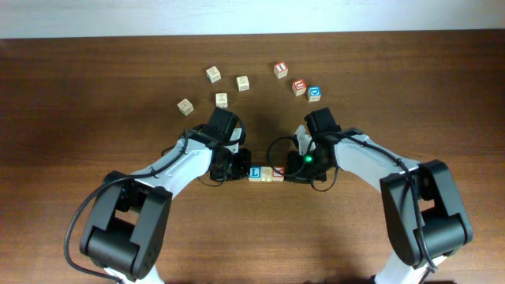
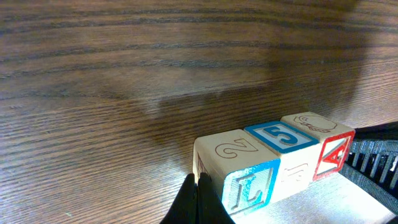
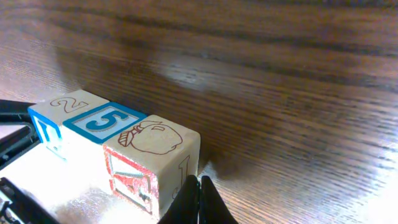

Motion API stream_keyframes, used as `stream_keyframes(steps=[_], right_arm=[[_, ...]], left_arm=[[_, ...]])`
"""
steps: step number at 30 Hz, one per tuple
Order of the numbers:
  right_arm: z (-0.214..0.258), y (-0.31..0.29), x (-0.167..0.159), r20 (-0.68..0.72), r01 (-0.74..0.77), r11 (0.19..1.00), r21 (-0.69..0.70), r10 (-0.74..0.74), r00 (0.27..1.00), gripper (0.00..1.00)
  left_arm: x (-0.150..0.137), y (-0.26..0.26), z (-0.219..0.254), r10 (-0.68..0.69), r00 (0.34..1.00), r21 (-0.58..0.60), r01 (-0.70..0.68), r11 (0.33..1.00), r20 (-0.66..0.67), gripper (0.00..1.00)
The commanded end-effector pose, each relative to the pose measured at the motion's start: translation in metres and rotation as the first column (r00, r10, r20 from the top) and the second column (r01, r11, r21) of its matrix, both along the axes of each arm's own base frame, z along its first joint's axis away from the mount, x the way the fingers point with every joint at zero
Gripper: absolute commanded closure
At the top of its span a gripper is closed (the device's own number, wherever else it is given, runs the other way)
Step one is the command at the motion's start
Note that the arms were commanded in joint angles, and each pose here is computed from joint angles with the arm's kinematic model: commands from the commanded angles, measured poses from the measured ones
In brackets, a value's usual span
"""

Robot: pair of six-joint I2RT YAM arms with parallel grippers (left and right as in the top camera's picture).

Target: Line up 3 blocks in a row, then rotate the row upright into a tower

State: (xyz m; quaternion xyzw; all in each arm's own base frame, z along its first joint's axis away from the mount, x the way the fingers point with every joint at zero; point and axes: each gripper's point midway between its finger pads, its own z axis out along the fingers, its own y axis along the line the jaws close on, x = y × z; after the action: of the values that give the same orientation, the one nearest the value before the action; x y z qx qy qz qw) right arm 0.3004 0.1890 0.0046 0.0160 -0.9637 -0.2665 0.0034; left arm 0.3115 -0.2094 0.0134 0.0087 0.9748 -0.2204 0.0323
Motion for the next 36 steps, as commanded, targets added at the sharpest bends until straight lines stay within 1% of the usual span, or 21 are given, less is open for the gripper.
stream_keyframes(steps=[1, 4, 6, 8, 11, 16, 17, 18, 20, 22, 25, 28, 30, 36], right_arm=[[0.024, 0.022, 0.005, 0.1, -0.068, 0.998, 0.002, 0.068, 0.993, 0.95], [0.025, 0.022, 0.005, 0.104, -0.063, 0.998, -0.012, 0.064, 0.992, 0.96], [0.021, 0.013, 0.007, 0.079, 0.0, 0.999, -0.046, 0.003, 0.997, 0.96], [0.019, 0.011, 0.006, 0.065, 0.019, 0.998, -0.059, -0.015, 0.998, 0.96], [0.01, -0.006, 0.007, 0.002, 0.111, 0.99, -0.09, -0.111, 0.994, 0.96], [0.008, -0.011, 0.009, -0.01, 0.127, 0.988, -0.087, -0.128, 0.992, 0.96], [0.011, -0.01, 0.01, -0.012, 0.112, 0.993, -0.049, -0.113, 0.994, 0.96], [0.018, -0.009, 0.013, -0.003, 0.072, 0.996, 0.043, -0.072, 0.997, 0.96], [0.017, -0.015, 0.012, -0.003, 0.081, 0.982, 0.17, -0.082, 0.997, 0.96], [0.017, -0.016, 0.011, 0.002, 0.08, 0.967, 0.243, -0.083, 0.997, 0.96], [0.017, -0.008, 0.004, -0.004, 0.055, 0.968, 0.246, -0.056, 0.998, 0.96], [0.013, -0.01, 0.005, -0.017, 0.072, 0.971, 0.229, -0.07, 0.997, 0.96], [0.006, -0.01, 0.003, -0.05, 0.094, 0.971, 0.22, -0.085, 0.995, 0.96], [0.003, -0.012, 0.004, -0.054, 0.108, 0.973, 0.203, -0.099, 0.994, 0.96]], left_arm=[[-0.007, -0.008, -0.001, -0.036, 0.999, -0.037, 0.036, 0.999, -0.015, 1.0], [-0.007, -0.008, -0.001, -0.036, 0.999, -0.037, 0.036, 0.999, -0.015, 1.0], [-0.007, -0.008, -0.001, -0.037, 0.999, -0.037, 0.036, 0.999, -0.016, 1.0], [-0.007, -0.008, -0.001, -0.037, 0.999, -0.037, 0.036, 0.999, -0.016, 1.0], [-0.007, -0.008, -0.001, -0.037, 0.999, -0.036, 0.036, 0.999, -0.019, 1.0], [-0.007, -0.008, -0.001, -0.037, 0.999, -0.036, 0.036, 0.999, -0.019, 1.0], [-0.008, -0.007, -0.001, -0.037, 0.999, -0.036, 0.036, 0.999, -0.019, 1.0], [-0.008, -0.007, -0.001, -0.037, 0.999, -0.034, 0.036, 0.999, -0.021, 1.0], [-0.008, -0.007, -0.001, -0.039, 0.999, -0.035, 0.039, 0.999, -0.02, 1.0], [-0.008, -0.007, -0.001, -0.04, 0.999, -0.035, 0.039, 0.999, -0.019, 1.0], [-0.008, -0.007, -0.001, -0.04, 0.999, -0.036, 0.039, 0.999, -0.019, 1.0], [-0.008, -0.008, -0.001, -0.04, 0.999, -0.038, 0.04, 0.999, -0.021, 1.0], [-0.008, -0.008, -0.001, -0.04, 0.999, -0.038, 0.04, 0.999, -0.021, 1.0], [-0.008, -0.008, -0.001, -0.04, 0.999, -0.038, 0.04, 0.999, -0.021, 1.0]])
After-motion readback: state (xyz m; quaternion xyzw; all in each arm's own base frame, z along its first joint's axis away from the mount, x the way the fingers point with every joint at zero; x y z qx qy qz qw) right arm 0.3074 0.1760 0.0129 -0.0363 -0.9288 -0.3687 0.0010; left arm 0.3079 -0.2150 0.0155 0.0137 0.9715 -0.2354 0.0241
